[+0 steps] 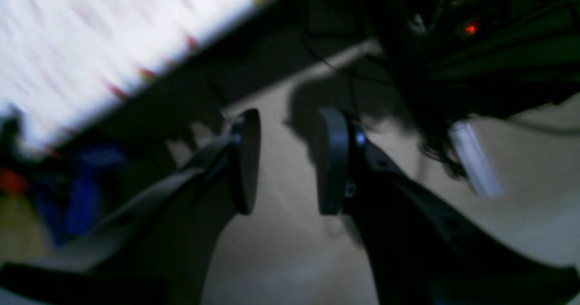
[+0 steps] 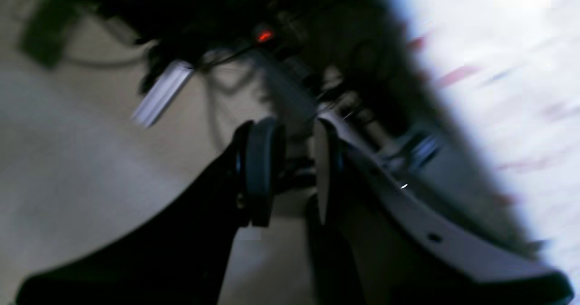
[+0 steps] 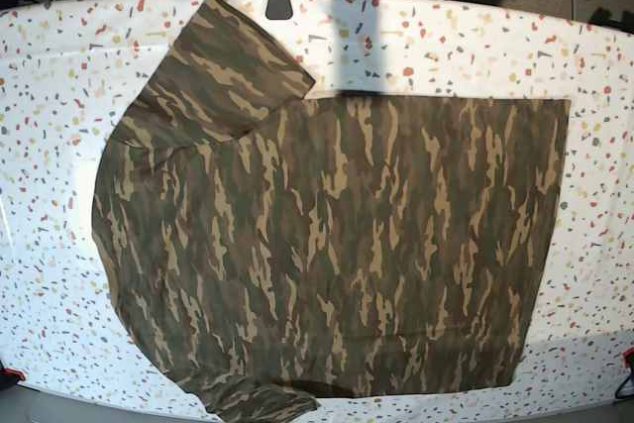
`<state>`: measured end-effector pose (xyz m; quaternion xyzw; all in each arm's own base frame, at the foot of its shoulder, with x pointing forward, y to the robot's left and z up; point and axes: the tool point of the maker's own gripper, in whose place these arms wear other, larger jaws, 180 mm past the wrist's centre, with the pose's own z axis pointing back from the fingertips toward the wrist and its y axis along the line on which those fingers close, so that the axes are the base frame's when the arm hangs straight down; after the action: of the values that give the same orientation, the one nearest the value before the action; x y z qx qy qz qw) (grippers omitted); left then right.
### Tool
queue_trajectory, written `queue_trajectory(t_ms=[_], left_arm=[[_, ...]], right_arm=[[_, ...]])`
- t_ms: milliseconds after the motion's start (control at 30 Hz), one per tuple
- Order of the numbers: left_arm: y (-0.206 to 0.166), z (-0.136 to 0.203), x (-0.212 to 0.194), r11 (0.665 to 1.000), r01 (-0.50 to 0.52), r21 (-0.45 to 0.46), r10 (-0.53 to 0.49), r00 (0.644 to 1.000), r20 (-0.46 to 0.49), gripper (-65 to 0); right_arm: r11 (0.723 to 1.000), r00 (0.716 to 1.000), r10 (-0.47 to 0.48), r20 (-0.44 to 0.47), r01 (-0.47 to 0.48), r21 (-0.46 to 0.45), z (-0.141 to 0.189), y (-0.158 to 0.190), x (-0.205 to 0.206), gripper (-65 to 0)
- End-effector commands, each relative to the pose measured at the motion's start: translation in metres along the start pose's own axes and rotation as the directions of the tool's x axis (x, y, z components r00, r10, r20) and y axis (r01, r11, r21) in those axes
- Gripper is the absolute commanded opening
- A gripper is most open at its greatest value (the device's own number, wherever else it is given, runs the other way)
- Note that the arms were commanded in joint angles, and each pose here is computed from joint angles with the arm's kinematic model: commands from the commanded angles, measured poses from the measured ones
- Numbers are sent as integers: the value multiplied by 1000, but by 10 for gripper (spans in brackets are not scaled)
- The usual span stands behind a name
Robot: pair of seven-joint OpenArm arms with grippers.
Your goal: Fold the T-shirt properly
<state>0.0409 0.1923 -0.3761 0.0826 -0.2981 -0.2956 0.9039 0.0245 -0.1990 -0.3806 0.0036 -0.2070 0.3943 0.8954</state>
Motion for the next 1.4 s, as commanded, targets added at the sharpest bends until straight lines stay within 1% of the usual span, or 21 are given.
queue_trajectory(t_ms=[0,33,133,267,367,500,600,700,767,800,867,1033,1167,1267,1367], left_arm=[[8,6,9,999,47,11,-47,998,28,-447],[15,6,15,995,94,17,-95,994,45,-447],[33,3,35,982,184,36,-187,976,108,-447],[60,-9,60,959,267,92,-280,944,174,-447],[76,-18,79,937,326,122,-346,914,213,-442],[85,-34,87,894,436,101,-448,866,222,-386],[97,-46,91,878,465,112,-478,842,250,-353],[105,-55,96,869,483,108,-492,818,298,-353],[105,-63,91,836,544,70,-537,788,300,-354],[105,-67,86,824,564,47,-551,781,294,-354],[109,-75,77,816,577,21,-558,779,286,-354],[121,-96,65,810,587,11,-567,778,269,-354],[111,-115,66,797,604,-23,-578,772,267,-354],[109,-130,66,792,609,-40,-584,776,238,-354],[118,-143,64,798,602,-33,-584,786,203,-354]], right_arm=[[1000,1000,17,20,-16,-22,5,-9,7,-484],[998,999,29,33,-28,-52,8,-21,13,-484],[988,997,52,60,-42,-148,14,-54,25,-484],[967,994,77,83,-54,-251,20,-90,36,-484],[952,991,89,98,-56,-300,22,-107,43,-483],[947,990,93,107,-54,-318,23,-113,47,-484],[947,990,92,107,-53,-318,23,-113,47,-483],[946,990,92,106,-54,-318,23,-113,47,-483],[946,990,91,106,-53,-319,23,-114,47,-484],[946,990,91,106,-52,-320,23,-114,47,-483],[943,991,84,108,-44,-330,23,-115,47,-484],[934,991,73,113,-28,-356,25,-120,47,-484],[934,992,71,109,-28,-356,25,-120,46,-483],[934,995,62,84,-28,-356,25,-121,41,-483],[934,997,51,56,-28,-356,24,-121,36,-483]])
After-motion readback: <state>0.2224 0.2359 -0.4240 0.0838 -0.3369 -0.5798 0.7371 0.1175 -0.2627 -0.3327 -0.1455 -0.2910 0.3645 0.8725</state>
